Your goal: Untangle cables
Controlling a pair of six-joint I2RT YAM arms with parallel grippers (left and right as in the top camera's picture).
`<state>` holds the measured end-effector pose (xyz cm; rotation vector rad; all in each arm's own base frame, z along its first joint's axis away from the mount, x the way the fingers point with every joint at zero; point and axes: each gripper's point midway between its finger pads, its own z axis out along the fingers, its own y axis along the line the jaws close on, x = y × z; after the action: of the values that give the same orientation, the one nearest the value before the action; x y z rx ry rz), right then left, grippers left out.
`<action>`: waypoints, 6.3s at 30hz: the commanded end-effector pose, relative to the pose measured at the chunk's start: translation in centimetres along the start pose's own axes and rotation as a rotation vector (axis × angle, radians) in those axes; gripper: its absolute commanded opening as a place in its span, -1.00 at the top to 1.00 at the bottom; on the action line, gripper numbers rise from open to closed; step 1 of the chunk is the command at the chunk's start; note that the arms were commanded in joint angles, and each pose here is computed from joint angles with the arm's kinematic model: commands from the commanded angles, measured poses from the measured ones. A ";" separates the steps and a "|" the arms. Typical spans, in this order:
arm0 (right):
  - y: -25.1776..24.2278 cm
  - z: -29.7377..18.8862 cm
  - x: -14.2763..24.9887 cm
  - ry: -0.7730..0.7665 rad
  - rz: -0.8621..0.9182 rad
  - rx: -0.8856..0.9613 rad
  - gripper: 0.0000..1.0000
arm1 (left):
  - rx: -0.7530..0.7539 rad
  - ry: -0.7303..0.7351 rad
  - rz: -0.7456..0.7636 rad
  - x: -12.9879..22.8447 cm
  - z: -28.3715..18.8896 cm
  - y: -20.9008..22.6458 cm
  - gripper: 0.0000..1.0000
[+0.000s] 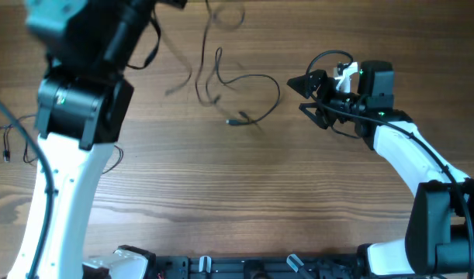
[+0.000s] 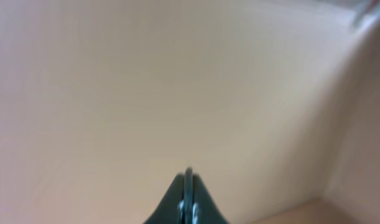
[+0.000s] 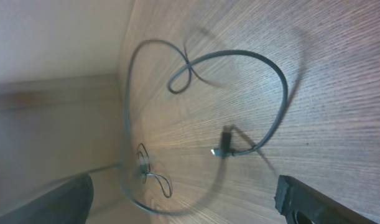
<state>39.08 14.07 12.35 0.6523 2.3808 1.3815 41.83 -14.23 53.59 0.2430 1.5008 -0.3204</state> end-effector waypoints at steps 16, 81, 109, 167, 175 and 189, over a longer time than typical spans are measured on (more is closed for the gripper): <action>0.0 0.1 0.1 0.014 -0.016 -0.007 -0.93 | -0.790 0.014 0.487 -2.9 -2.8 11.9 0.92; -1.1 0.1 0.6 0.028 0.030 0.036 -0.92 | -0.796 0.297 -0.335 30.2 2.3 42.8 0.15; -1.5 0.1 0.4 0.014 0.007 0.058 -0.93 | 0.005 1.167 -0.377 41.7 2.5 8.8 -1.00; -2.9 0.0 1.4 0.045 0.012 0.109 -0.95 | -0.777 0.509 -0.212 21.3 -0.5 18.9 0.92; -2.9 0.0 1.4 0.045 0.012 0.109 -0.94 | -0.867 0.617 -0.379 27.3 -0.7 19.1 0.92; -2.9 -0.1 1.4 0.048 0.003 0.111 -0.94 | -1.079 0.801 -0.498 37.5 -3.0 24.6 0.92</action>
<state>37.02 13.68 10.10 0.6689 2.5046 1.3064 49.31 4.50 16.26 -0.8852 2.3206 0.2276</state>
